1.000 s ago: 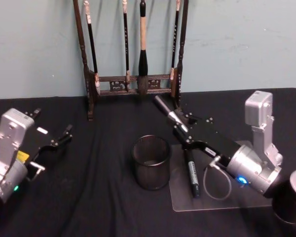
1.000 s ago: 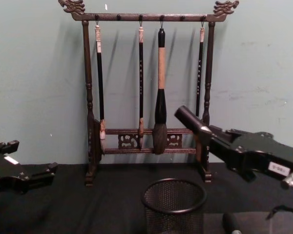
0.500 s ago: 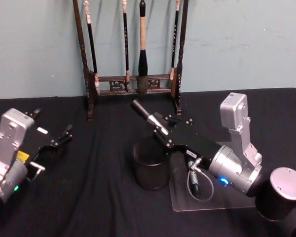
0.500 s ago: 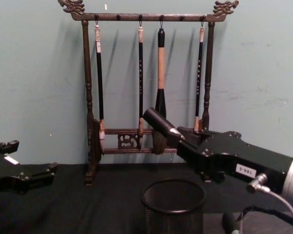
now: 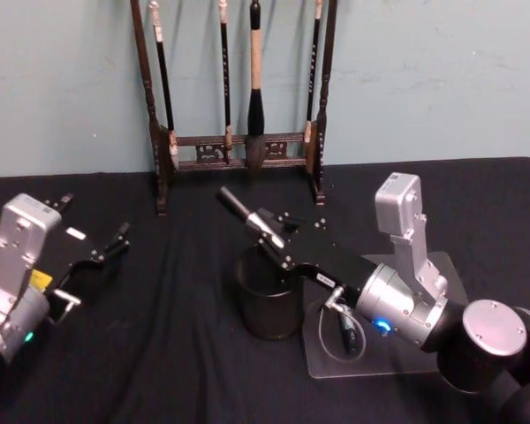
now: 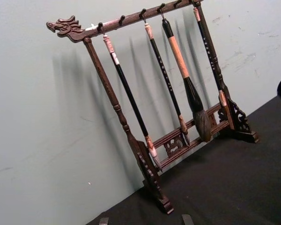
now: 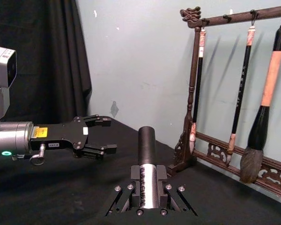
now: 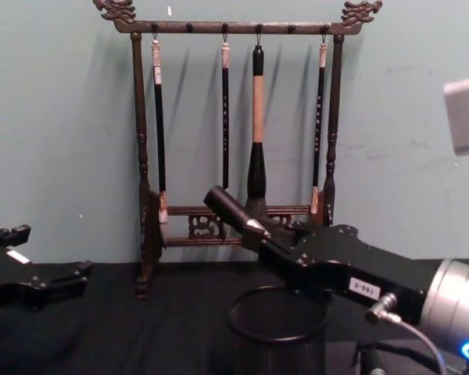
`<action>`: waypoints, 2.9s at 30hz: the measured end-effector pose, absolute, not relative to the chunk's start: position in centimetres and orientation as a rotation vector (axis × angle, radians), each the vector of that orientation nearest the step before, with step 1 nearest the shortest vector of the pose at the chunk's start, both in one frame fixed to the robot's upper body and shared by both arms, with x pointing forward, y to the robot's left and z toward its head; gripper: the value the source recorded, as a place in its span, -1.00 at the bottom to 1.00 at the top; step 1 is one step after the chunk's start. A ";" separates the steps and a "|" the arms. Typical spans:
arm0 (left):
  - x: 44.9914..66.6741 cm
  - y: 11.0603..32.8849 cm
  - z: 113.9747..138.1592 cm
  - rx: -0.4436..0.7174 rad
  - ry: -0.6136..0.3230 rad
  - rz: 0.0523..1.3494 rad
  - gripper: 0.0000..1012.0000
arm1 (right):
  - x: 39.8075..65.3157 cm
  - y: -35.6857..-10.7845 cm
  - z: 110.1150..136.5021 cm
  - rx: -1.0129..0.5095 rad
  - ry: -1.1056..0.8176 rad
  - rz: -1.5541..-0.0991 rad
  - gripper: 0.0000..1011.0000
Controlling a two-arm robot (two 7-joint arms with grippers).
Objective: Pick up the water-based marker from the table and place it into the pen holder.
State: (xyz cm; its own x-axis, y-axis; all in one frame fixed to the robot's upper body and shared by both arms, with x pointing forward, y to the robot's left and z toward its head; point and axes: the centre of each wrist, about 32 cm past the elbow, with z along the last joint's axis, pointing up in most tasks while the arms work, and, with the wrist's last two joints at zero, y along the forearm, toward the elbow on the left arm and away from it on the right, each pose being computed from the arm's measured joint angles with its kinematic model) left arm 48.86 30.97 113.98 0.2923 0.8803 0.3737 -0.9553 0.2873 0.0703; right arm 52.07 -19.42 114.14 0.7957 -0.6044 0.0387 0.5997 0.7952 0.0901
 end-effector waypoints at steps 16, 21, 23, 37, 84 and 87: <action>48.9 31.0 114.0 0.304 -0.285 1.248 0.99 | 52.8 -18.2 113.6 0.060 -0.063 -0.655 -0.60; 48.9 31.0 114.0 0.304 -0.285 1.248 0.99 | 53.1 -18.1 113.5 0.056 -0.063 -0.666 -0.60; 48.9 31.0 114.0 0.304 -0.285 1.248 0.99 | 53.2 -18.1 113.5 0.056 -0.062 -0.669 -0.60; 48.9 31.0 114.0 0.304 -0.285 1.248 0.99 | 53.6 -18.0 113.5 0.056 -0.052 -0.666 -0.60; 48.9 31.0 114.0 0.304 -0.285 1.248 0.99 | 52.8 -19.3 113.9 0.051 -0.041 -0.702 0.98; 48.9 31.0 114.0 0.304 -0.285 1.248 0.99 | 52.5 -19.9 113.9 0.046 -0.049 -0.721 0.98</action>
State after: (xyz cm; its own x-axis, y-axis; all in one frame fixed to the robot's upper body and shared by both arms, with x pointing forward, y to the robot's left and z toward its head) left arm 48.86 30.97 113.98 0.2923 0.8803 0.3737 -0.9553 0.2873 0.0703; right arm 52.48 -19.89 113.93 0.7500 -0.6608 0.0287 0.6586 0.7502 0.0585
